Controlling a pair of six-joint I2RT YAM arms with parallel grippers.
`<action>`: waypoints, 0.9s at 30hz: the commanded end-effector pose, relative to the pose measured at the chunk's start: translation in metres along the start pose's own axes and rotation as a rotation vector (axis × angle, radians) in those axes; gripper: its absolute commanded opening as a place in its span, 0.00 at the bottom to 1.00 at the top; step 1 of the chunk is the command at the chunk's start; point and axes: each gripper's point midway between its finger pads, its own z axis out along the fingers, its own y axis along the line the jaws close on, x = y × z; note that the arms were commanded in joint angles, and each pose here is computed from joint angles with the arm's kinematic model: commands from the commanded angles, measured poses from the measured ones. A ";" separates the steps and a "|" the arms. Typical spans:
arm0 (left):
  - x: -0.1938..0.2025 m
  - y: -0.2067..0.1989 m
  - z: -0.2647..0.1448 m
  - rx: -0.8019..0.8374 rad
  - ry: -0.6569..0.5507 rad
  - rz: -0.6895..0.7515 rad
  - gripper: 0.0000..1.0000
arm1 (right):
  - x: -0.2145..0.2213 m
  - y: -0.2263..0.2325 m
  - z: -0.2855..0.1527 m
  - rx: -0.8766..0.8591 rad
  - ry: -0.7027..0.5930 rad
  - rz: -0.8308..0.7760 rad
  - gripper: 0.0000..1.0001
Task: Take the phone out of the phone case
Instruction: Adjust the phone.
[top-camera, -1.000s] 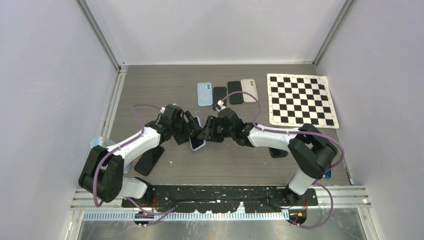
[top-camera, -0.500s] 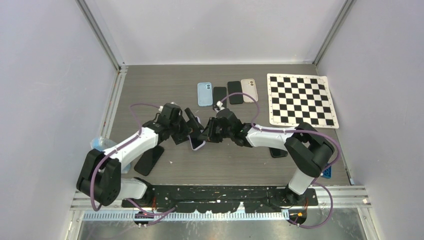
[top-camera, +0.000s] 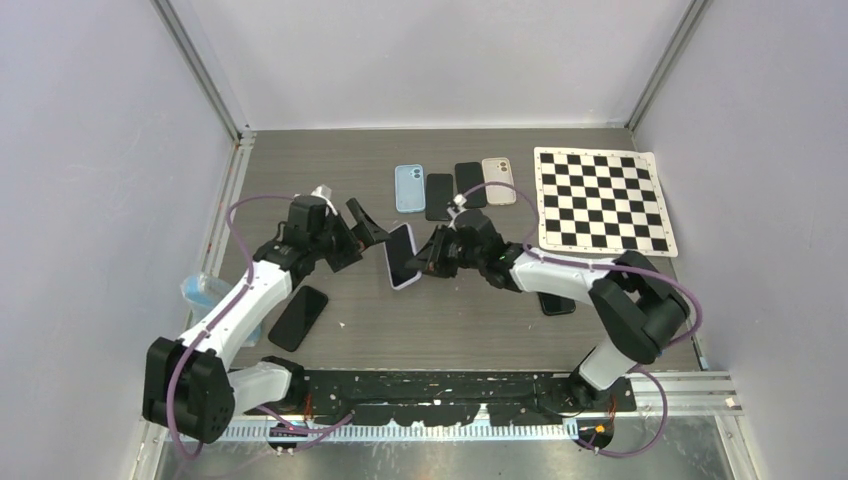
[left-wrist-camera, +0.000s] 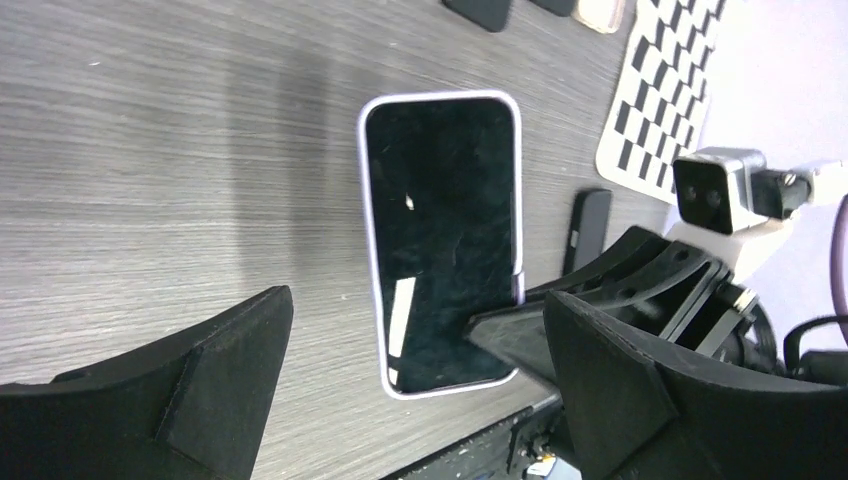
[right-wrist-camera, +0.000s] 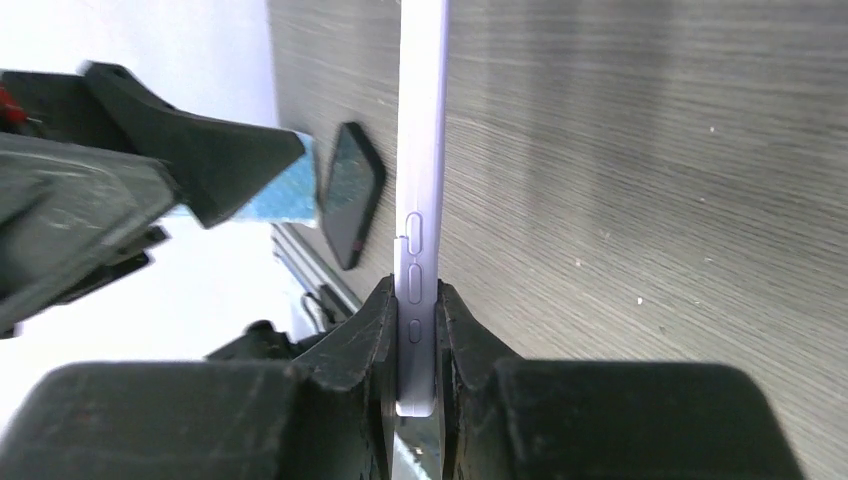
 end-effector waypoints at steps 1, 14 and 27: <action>-0.016 -0.054 -0.030 0.222 -0.009 0.087 1.00 | -0.049 0.091 -0.054 -0.302 -0.156 -0.031 0.01; -0.030 -0.169 -0.104 0.725 0.012 0.139 0.84 | -0.068 0.171 -0.133 -0.569 -0.203 -0.083 0.01; -0.018 -0.200 -0.138 0.900 0.170 0.090 0.65 | -0.053 0.192 -0.135 -0.703 -0.077 -0.097 0.01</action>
